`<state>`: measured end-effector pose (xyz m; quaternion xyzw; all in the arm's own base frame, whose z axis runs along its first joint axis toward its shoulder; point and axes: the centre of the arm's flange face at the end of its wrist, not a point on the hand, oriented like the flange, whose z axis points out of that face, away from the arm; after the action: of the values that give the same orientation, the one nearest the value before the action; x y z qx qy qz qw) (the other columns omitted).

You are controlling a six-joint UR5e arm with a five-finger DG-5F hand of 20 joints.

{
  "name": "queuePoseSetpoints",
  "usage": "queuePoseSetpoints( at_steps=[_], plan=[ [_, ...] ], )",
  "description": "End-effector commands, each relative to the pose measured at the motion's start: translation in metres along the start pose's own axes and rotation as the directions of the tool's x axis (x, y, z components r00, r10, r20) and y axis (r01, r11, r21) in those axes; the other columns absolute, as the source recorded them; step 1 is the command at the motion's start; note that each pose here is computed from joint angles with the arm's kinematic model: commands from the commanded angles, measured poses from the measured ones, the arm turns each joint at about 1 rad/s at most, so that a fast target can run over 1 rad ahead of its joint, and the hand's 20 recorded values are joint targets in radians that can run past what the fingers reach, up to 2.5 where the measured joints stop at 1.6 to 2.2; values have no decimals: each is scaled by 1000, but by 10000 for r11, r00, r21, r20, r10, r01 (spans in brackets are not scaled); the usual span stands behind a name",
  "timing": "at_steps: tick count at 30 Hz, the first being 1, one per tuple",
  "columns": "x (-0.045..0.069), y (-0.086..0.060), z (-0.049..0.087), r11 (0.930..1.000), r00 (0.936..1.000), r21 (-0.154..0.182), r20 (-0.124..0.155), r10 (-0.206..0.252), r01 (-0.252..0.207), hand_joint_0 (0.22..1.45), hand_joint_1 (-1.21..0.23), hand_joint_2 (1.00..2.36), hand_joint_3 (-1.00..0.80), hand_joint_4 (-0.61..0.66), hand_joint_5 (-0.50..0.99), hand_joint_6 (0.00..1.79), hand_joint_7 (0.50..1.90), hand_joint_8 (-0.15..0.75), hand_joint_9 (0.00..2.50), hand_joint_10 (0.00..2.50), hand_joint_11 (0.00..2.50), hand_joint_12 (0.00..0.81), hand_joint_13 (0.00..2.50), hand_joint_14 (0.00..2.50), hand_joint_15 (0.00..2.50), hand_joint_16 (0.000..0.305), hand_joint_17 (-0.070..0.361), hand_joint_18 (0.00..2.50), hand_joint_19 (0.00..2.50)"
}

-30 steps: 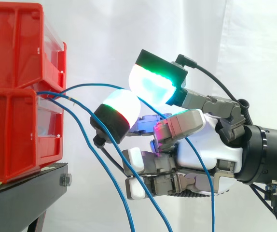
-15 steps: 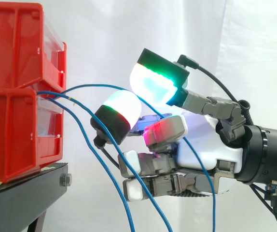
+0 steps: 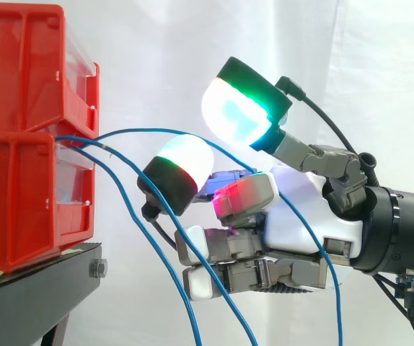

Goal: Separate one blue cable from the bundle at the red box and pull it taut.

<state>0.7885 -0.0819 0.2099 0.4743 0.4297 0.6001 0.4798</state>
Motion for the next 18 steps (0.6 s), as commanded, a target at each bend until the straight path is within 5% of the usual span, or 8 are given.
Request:
queuePoseSetpoints(
  at_steps=[1,10,18],
  plan=[
    [0,0,0,10000,10000,7,4,0,0,616,-707,1013,-315,132,-149,880,1059,358,1295,27,979,404,913,23,515,60,134,670,651],
    [3,-1,0,10000,10000,14,-40,-7,7,624,-809,1021,-149,95,-130,880,1142,358,1326,27,971,403,911,23,529,60,135,667,655],
    [5,-1,1,10000,10000,22,8,-2,2,584,-676,1001,-475,148,-133,864,1082,352,1346,28,967,402,908,23,526,60,134,657,666]
  ],
)
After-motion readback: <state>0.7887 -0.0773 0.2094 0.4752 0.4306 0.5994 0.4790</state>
